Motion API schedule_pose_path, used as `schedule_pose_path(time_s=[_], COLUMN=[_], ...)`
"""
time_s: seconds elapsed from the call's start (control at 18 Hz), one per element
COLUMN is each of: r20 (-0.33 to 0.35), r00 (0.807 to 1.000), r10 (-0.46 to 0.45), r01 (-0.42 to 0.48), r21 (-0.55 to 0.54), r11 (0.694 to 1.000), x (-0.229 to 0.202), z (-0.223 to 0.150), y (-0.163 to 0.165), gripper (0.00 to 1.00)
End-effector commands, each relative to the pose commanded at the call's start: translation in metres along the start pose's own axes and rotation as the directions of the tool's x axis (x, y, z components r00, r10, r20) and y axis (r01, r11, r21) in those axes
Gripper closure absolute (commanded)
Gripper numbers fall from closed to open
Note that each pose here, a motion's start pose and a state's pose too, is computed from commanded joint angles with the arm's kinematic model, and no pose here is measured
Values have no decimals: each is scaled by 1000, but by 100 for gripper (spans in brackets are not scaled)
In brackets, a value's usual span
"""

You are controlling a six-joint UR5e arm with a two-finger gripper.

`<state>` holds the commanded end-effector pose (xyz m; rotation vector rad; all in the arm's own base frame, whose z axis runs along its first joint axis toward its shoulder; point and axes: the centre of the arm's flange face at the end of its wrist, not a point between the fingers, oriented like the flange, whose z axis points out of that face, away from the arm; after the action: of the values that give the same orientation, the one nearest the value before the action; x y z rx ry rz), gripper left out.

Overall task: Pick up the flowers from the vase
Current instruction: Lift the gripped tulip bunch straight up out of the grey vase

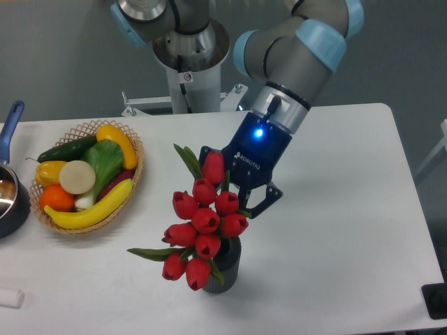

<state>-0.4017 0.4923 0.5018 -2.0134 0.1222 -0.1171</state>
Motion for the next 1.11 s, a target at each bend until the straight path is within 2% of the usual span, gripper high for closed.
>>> schedule_pose_path(time_s=[0.5,1.11], r20=[29,72], r00=[1000,997], r10=[-6,-35], r01=[5,32], r21=[21,39], r11=[1000,999], x=[-6,-9], z=[-15,-43], y=[-22,-32], gripper=[51,51])
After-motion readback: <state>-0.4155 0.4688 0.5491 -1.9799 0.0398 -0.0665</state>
